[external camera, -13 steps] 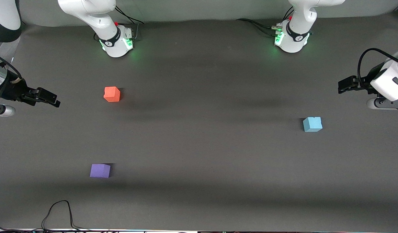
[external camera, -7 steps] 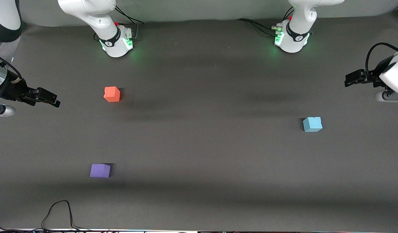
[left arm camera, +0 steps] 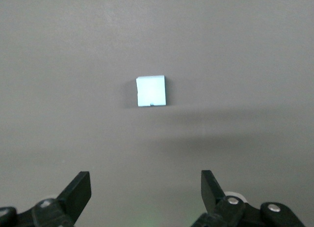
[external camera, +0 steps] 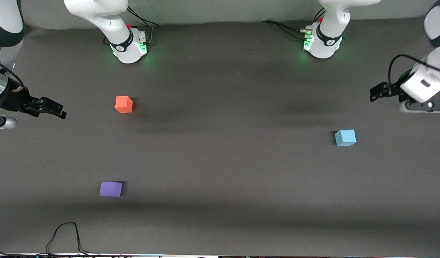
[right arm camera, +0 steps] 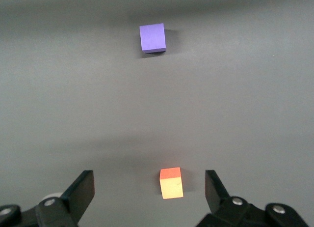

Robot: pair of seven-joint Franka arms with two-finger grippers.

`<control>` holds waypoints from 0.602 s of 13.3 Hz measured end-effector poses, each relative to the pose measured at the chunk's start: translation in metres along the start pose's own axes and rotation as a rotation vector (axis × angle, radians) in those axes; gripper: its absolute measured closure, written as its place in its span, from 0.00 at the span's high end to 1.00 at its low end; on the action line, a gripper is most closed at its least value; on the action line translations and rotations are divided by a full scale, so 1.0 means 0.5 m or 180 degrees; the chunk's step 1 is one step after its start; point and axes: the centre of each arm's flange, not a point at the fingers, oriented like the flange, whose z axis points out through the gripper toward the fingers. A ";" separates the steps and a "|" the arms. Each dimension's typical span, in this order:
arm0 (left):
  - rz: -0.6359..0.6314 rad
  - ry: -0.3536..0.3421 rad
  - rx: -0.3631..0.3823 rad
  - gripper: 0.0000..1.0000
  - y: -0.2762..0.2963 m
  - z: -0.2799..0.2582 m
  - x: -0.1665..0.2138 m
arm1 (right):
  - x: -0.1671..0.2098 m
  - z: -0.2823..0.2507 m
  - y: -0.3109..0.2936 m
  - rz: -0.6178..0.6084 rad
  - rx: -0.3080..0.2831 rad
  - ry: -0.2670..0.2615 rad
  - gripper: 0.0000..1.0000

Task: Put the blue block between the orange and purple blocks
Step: 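Lower the left gripper onto the light blue block and close it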

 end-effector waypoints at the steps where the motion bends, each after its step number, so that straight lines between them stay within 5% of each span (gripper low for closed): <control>1: -0.0028 0.0070 0.0005 1.00 -0.010 0.046 0.001 | 0.000 0.000 0.000 0.0000 0.0000 0.0000 1.00; 8: -0.0049 0.0355 0.0035 1.00 -0.021 0.351 0.015 | 0.000 0.001 0.001 -0.0001 -0.0009 -0.0005 1.00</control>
